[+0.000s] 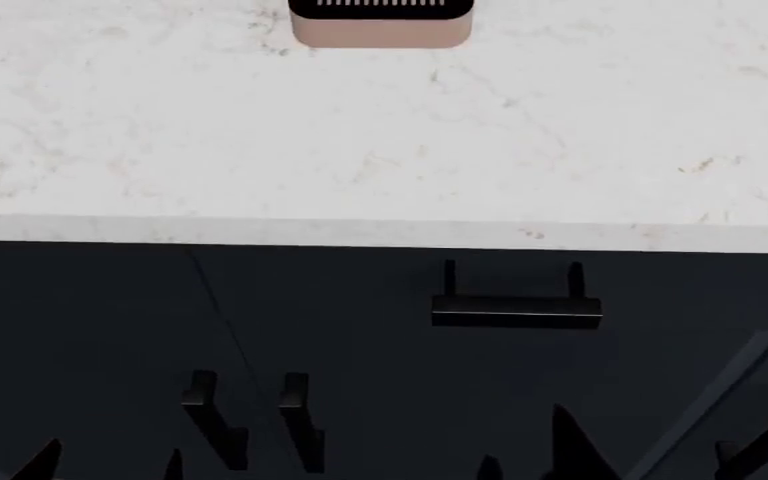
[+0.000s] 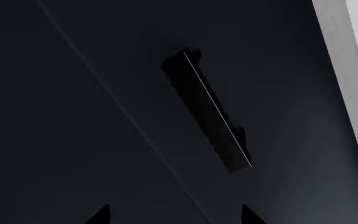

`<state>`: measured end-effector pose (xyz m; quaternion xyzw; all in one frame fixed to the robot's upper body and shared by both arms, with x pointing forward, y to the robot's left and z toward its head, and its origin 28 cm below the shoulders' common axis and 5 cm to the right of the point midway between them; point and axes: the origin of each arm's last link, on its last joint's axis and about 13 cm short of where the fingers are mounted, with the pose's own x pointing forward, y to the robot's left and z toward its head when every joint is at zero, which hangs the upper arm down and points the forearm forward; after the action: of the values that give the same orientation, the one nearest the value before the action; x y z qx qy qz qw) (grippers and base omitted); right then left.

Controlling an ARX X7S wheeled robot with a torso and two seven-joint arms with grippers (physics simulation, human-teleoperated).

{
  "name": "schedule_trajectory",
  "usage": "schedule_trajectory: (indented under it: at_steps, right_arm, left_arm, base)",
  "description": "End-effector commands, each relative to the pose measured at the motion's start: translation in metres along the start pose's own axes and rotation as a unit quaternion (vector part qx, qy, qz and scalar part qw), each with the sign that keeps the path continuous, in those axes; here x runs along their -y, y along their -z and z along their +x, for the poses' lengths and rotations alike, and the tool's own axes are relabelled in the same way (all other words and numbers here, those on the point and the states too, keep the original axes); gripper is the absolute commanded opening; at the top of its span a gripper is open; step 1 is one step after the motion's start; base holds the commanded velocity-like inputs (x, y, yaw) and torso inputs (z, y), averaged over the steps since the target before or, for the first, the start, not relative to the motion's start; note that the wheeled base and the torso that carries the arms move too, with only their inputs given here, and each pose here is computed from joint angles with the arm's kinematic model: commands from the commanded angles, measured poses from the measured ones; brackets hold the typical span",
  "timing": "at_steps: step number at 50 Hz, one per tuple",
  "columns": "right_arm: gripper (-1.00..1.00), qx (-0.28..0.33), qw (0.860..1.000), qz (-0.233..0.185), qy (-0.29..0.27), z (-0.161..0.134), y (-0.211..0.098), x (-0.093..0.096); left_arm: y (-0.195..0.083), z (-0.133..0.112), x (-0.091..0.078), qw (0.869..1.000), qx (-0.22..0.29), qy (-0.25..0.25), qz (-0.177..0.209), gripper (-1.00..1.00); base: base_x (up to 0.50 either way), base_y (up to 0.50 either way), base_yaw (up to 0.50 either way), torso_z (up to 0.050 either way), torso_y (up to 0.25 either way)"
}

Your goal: Open the right drawer.

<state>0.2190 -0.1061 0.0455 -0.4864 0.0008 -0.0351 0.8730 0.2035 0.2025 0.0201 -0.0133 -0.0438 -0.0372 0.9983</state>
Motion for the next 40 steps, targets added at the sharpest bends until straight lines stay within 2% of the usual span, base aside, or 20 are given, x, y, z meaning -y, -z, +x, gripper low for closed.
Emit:
schedule_trajectory:
  at_steps: [1,4,6,9,11,12,14,18,23,25,27,28,29,30,31,32,34,40]
  right_arm:
    - [1.00,0.007,0.997,-0.074,0.004,0.005,0.004,0.002]
    - [1.00,0.008,0.995,-0.100,0.001,0.004,0.003,0.002]
    - [1.00,0.007,0.997,-0.083,0.004,0.003,0.003,0.003]
    - [1.00,0.007,0.995,-0.104,0.004,0.003,0.001,0.005]
    - [1.00,0.007,0.996,-0.084,0.005,0.003,0.004,0.004]
    - [1.00,0.008,0.994,-0.109,0.003,0.004,0.005,0.003]
    - [1.00,0.008,0.993,-0.118,0.003,0.003,0.005,0.003]
    - [1.00,0.014,0.982,-0.188,0.002,0.004,0.002,0.006]
    - [1.00,0.019,0.982,-0.186,0.005,0.007,-0.001,0.008]
    - [1.00,0.017,0.972,-0.235,0.009,0.008,0.000,0.009]
    - [1.00,0.018,0.975,-0.221,0.018,0.009,-0.002,0.010]
    - [1.00,0.018,0.969,-0.247,0.017,0.010,-0.002,0.009]
    - [1.00,0.017,0.973,-0.228,0.018,0.011,-0.003,0.010]
    - [1.00,0.011,0.970,-0.243,0.019,0.011,-0.003,0.011]
    - [1.00,0.016,0.971,-0.239,0.021,0.013,-0.004,0.012]
    - [1.00,0.014,0.964,-0.264,0.026,0.013,-0.004,0.012]
    - [1.00,0.019,0.967,-0.252,0.029,0.015,-0.006,0.015]
    - [1.00,0.021,0.964,-0.261,0.042,0.023,-0.004,0.016]
  left_arm:
    - [0.000,0.000,0.000,1.000,0.000,-0.001,0.003,1.00]
    - [0.000,0.000,0.000,1.000,0.000,-0.001,0.003,1.00]
    - [0.000,0.000,0.000,1.000,0.001,-0.002,0.003,1.00]
    - [0.001,0.000,0.000,1.000,0.000,-0.002,0.004,1.00]
    - [0.001,0.000,0.000,1.000,0.001,-0.002,0.004,1.00]
    - [0.001,0.000,0.000,1.000,0.001,-0.002,0.004,1.00]
    - [0.002,0.000,0.000,1.000,0.001,-0.002,0.004,1.00]
    - [0.000,-0.001,0.000,1.000,0.000,-0.002,0.005,1.00]
    - [-0.001,-0.001,0.001,1.000,0.001,0.001,0.007,1.00]
    - [0.000,-0.001,0.000,1.000,0.000,0.000,0.006,1.00]
    - [0.000,-0.001,0.001,1.000,0.000,0.001,0.006,1.00]
    - [0.000,-0.001,0.001,1.000,0.000,0.001,0.005,1.00]
    - [0.001,0.000,0.001,1.000,-0.001,0.002,0.005,1.00]
    - [0.000,-0.001,0.001,1.000,-0.001,0.002,0.005,1.00]
    - [0.000,-0.001,0.001,1.000,-0.001,0.002,0.005,1.00]
    - [0.001,-0.001,0.000,1.000,-0.001,0.001,0.005,1.00]
    - [0.001,-0.001,0.000,1.000,-0.001,0.001,0.005,1.00]
    - [0.002,0.000,0.000,1.000,-0.002,0.000,0.006,1.00]
  base:
    - [0.00,0.00,0.00,0.000,0.000]
    - [0.00,0.00,0.00,0.000,0.000]
    - [0.00,0.00,0.00,0.000,0.000]
    - [0.00,0.00,0.00,0.000,0.000]
    - [0.00,0.00,0.00,0.000,0.000]
    - [0.00,0.00,0.00,0.000,0.000]
    - [0.00,0.00,0.00,0.000,0.000]
    - [0.00,0.00,0.00,0.000,0.000]
    - [0.00,0.00,0.00,0.000,0.000]
    - [0.00,0.00,0.00,0.000,0.000]
    - [0.00,0.00,0.00,0.000,0.000]
    - [0.00,0.00,0.00,0.000,0.000]
    - [0.00,0.00,0.00,0.000,0.000]
    - [0.00,0.00,0.00,0.000,0.000]
    - [0.00,0.00,0.00,0.000,0.000]
    - [0.00,0.00,0.00,0.000,0.000]
    - [0.00,0.00,0.00,0.000,0.000]
    - [0.00,0.00,0.00,0.000,0.000]
